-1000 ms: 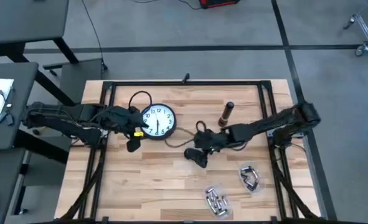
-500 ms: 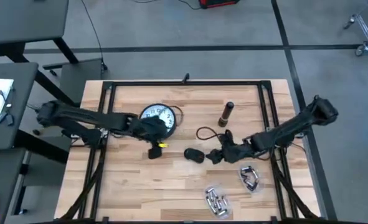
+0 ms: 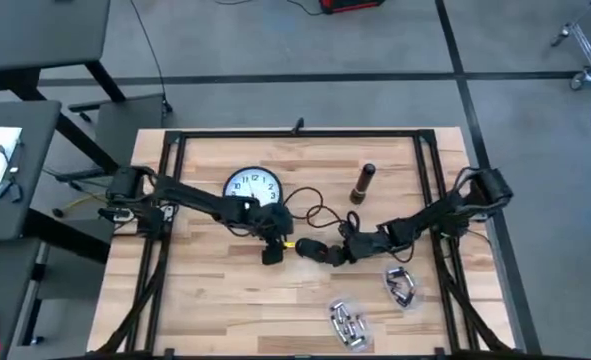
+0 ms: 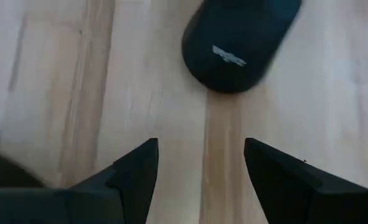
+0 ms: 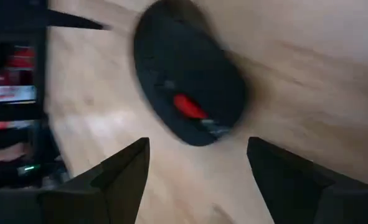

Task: Insert battery
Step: Prepare the black computer mouse

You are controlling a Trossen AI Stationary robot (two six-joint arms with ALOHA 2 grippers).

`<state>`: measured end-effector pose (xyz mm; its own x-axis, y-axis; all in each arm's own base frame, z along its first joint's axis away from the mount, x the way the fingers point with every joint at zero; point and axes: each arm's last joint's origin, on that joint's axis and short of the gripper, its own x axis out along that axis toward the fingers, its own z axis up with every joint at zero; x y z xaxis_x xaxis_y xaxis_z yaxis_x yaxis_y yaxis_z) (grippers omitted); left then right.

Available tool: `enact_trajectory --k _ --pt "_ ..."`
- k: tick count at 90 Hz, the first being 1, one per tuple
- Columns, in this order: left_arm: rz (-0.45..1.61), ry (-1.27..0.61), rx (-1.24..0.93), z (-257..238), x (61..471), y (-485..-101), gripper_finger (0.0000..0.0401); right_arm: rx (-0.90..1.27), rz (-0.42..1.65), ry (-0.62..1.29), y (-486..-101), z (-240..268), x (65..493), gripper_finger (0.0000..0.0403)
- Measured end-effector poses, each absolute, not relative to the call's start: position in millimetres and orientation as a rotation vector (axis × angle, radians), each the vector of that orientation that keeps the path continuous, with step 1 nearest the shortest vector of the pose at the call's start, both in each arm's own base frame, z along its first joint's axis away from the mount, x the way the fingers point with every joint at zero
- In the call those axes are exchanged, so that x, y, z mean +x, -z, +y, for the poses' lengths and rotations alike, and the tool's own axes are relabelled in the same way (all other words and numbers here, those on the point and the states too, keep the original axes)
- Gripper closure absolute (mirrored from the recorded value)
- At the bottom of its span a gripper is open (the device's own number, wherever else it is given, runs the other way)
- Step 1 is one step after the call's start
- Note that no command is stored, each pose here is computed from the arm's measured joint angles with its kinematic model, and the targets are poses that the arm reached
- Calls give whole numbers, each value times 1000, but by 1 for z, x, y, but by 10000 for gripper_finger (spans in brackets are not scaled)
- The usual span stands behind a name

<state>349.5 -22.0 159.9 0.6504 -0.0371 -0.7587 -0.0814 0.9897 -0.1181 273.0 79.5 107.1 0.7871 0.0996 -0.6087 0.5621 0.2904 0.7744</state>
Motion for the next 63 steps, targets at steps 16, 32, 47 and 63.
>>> enact_trajectory --k 16,32,47,63 --pt "837 -21 -143 -23 354 -156 184 1281 619 373 -103 76 275 142" --pt "787 32 -30 -23 358 -159 184 1274 575 397 -104 69 277 142" --pt "738 62 41 -23 361 -163 184 1262 538 418 -104 63 280 142" --pt "705 118 23 -25 367 -156 184 1196 544 406 -108 61 286 142"
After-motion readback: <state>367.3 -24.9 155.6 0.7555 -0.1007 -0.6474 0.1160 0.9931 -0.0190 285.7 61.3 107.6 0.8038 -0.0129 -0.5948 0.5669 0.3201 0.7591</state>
